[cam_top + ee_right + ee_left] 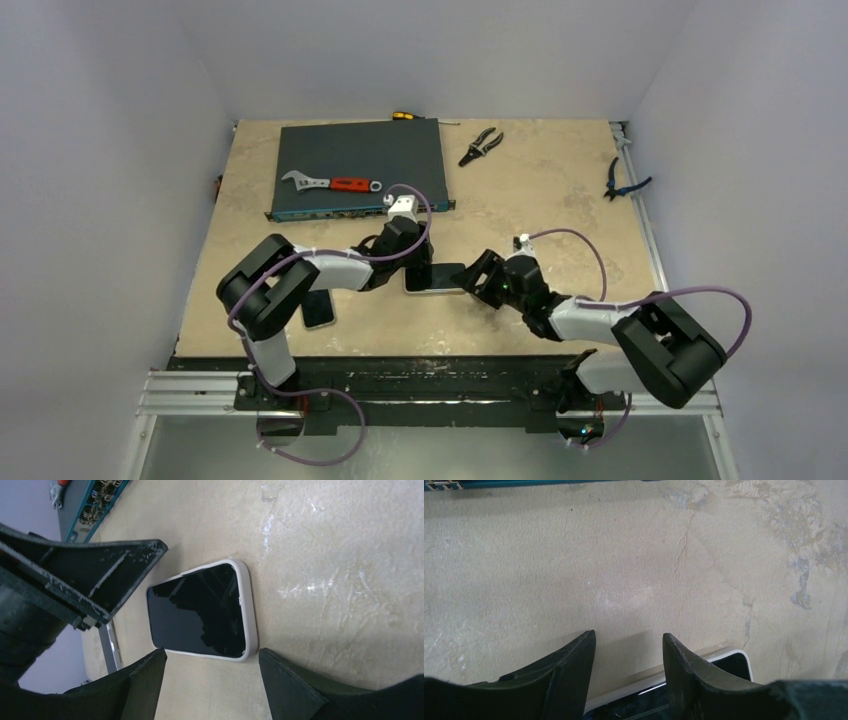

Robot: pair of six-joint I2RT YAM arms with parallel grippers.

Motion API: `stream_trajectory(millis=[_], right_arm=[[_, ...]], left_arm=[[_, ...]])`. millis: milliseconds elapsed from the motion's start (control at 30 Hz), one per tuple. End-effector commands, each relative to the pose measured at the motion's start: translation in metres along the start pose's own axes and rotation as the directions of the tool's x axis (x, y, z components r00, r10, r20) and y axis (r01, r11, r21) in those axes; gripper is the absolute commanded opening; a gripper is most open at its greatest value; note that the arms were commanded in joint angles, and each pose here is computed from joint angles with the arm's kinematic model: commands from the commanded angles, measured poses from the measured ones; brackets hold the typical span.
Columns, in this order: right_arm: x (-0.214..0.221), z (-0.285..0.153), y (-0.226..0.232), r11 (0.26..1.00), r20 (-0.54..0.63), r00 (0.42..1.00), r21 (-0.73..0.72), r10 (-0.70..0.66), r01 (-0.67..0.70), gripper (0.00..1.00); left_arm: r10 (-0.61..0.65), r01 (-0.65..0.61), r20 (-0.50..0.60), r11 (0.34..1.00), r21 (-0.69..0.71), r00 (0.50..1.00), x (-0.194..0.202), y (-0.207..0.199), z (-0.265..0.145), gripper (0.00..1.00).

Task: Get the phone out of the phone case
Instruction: Adjust the phone at the center of the board.

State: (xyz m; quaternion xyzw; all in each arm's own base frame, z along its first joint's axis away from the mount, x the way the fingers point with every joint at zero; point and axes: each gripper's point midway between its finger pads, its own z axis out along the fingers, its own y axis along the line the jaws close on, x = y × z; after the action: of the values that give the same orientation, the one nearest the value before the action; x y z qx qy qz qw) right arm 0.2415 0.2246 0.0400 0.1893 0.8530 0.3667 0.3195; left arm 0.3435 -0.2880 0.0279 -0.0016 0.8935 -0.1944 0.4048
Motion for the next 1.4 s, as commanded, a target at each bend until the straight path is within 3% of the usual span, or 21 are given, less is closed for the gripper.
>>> stream_trajectory(millis=[0, 167, 500, 700, 800, 967, 1367], right_arm=[[0.013, 0.01, -0.012, 0.999, -0.063, 0.998, 0.053, 0.002, 0.002, 0.73], [0.001, 0.025, 0.009, 0.999, -0.062, 0.998, 0.031, -0.011, 0.013, 0.73], [-0.031, 0.06, 0.044, 0.989, -0.075, 0.987, 0.027, -0.14, 0.143, 0.73], [-0.056, 0.031, 0.046, 0.963, -0.016, 0.965, 0.064, -0.262, 0.262, 0.74], [-0.042, 0.013, 0.024, 0.951, -0.053, 0.954, 0.082, -0.294, 0.298, 0.75], [-0.002, 0.004, 0.002, 0.964, -0.159, 0.953, 0.019, -0.26, 0.266, 0.74], [0.002, 0.025, 0.01, 0.975, -0.18, 0.96, 0.018, -0.213, 0.22, 0.72]], left_arm=[[0.012, -0.011, -0.108, 1.0, 0.004, 0.994, 0.052, 0.01, -0.02, 0.51], [-0.025, 0.026, -0.124, 1.0, 0.012, 0.992, 0.076, 0.014, -0.047, 0.5], [-0.062, 0.068, -0.109, 0.996, 0.057, 0.992, 0.088, 0.002, -0.087, 0.47], [-0.087, 0.087, 0.007, 0.996, 0.01, 0.996, 0.053, 0.012, -0.111, 0.51], [-0.072, 0.072, 0.048, 0.997, 0.0, 0.996, 0.043, 0.018, -0.121, 0.54], [-0.011, 0.014, -0.036, 0.997, 0.073, 0.999, 0.064, 0.008, -0.116, 0.52], [0.036, -0.012, -0.126, 0.982, 0.19, 0.991, 0.095, -0.008, -0.11, 0.46]])
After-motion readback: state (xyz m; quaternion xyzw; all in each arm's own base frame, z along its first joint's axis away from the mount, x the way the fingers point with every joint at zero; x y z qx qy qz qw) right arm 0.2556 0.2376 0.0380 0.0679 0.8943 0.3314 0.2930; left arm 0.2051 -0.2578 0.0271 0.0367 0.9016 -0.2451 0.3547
